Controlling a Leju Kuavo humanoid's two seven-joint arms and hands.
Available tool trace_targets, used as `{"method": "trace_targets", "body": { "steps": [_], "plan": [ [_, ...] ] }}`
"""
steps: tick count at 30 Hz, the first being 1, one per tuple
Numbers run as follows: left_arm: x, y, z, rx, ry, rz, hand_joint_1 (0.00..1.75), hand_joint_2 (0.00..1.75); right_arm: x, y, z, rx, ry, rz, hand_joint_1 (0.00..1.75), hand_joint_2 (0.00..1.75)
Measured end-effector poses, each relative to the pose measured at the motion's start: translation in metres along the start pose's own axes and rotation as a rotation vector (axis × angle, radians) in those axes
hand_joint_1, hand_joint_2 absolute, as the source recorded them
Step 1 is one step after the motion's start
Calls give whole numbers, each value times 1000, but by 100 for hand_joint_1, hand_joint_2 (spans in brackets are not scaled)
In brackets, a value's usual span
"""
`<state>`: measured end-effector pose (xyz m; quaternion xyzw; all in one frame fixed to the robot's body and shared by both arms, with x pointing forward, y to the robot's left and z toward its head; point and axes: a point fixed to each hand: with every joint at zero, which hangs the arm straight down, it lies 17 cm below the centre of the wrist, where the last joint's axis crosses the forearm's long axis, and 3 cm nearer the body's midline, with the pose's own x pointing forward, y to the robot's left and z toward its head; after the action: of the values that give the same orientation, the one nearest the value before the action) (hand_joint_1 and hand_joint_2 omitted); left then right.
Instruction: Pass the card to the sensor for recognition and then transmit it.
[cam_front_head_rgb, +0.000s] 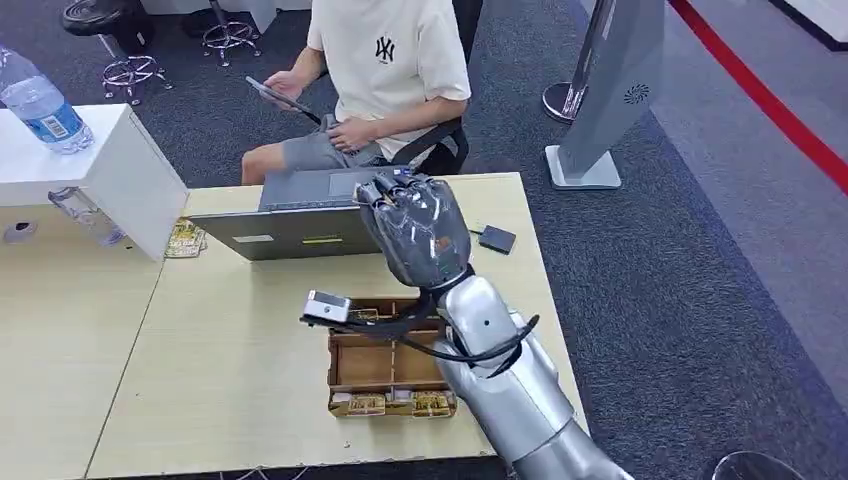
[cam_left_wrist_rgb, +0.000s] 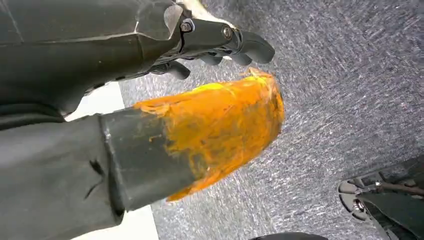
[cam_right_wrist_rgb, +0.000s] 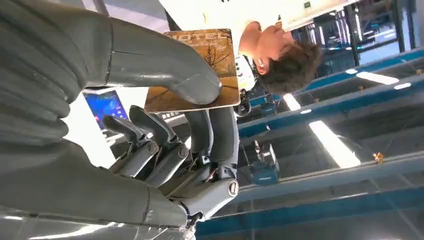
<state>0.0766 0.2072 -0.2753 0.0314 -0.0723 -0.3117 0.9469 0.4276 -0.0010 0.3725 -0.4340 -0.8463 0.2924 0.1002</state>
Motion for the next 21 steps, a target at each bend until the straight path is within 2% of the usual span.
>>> {"method": "trace_targets", "body": {
  "steps": [21],
  "plan": [
    [8, 2, 0, -3, -8, -59, 0, 0, -21, 62, -9, 155, 24, 97, 175, 175]
  ]
}}
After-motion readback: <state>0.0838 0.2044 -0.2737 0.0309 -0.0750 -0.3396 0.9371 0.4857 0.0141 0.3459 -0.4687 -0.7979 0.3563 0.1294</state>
